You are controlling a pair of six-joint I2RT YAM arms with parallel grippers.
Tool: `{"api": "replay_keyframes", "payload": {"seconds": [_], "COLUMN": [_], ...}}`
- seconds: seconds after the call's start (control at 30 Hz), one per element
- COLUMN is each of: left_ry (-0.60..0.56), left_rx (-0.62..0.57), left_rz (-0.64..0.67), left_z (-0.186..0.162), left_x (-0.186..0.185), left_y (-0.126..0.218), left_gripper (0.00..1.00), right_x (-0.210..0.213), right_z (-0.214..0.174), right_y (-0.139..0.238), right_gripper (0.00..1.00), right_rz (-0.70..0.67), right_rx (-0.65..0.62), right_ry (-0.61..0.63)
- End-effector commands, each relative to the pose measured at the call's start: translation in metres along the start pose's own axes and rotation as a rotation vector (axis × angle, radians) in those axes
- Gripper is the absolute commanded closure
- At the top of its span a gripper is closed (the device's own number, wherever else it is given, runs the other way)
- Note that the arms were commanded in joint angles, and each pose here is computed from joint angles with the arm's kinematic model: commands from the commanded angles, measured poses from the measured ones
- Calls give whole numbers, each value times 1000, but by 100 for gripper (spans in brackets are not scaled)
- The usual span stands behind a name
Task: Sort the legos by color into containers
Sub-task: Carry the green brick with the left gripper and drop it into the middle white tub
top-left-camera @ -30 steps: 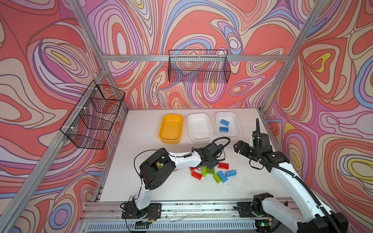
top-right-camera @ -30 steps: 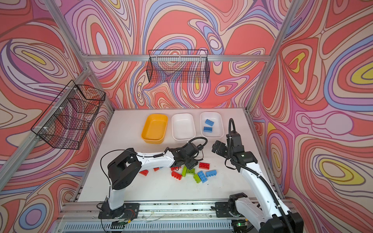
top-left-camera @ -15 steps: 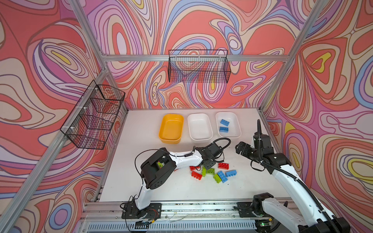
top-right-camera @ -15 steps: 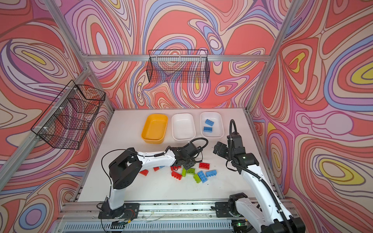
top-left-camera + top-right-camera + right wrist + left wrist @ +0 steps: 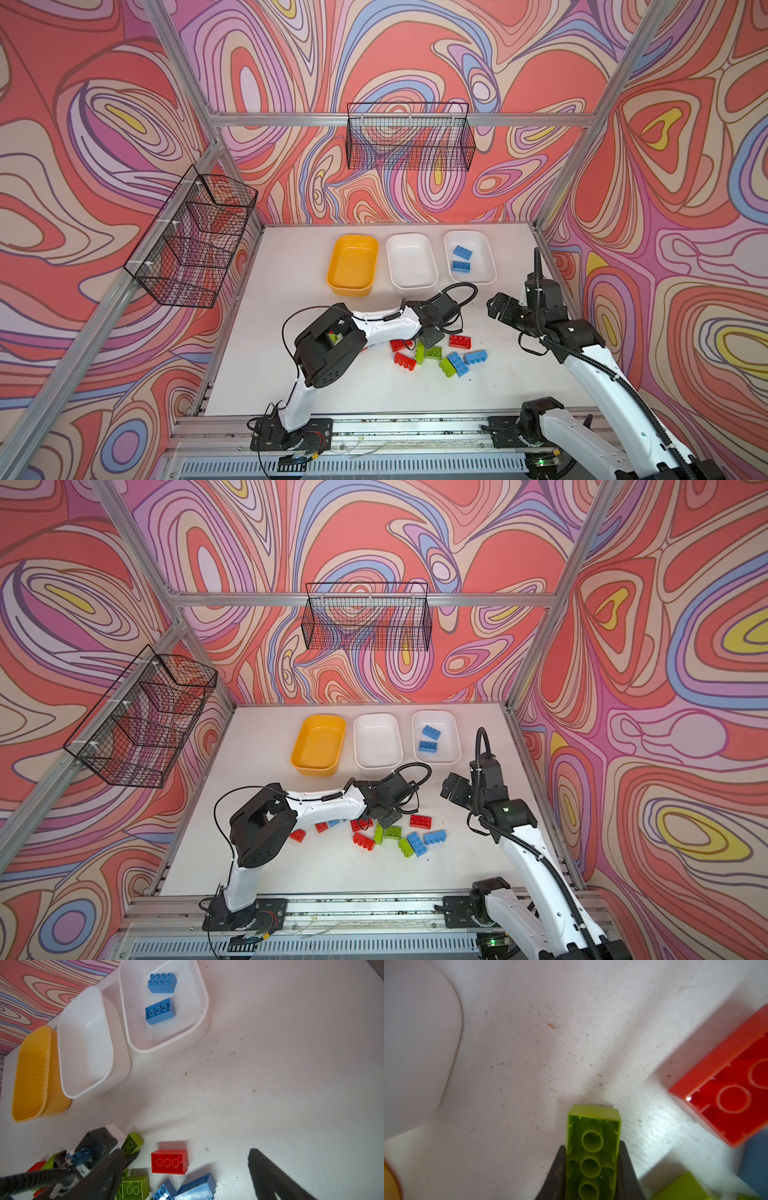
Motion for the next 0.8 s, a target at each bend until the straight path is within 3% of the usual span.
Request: {"api": "replay_keyframes", "payload": {"seconds": [0.0,0.33,0.63,0.77], "left_ry": [-13,35,109,187], "left_rx": [54,28,-76,-118], "left_rz": [24,-12,-45,-51], "left_z": [-8,7,52,76], "left_x": [6,17,43,73], "left_y": [-6,10,50,65], "left_gripper": [89,93,95,95], "right_x": [-2,0,8,14], "right_z": [-1,2,17,24], "right_y": [7,12,20,21], "right_gripper": [2,2,2,2], "right_rz": [-11,-7,20,45], "right_rx": [-11,-17,-41,-47], "right_ry": [7,9,17,16]}}
Point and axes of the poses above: each gripper's point midway between its finger pads, its own y axis back along the fingers, its own x axis along the line the jaws close on, z = x × y, the point moved 4 cm from there along y, back along the fingers, and after that the axes turned 9 degrees about y, right-handed, at the moved point
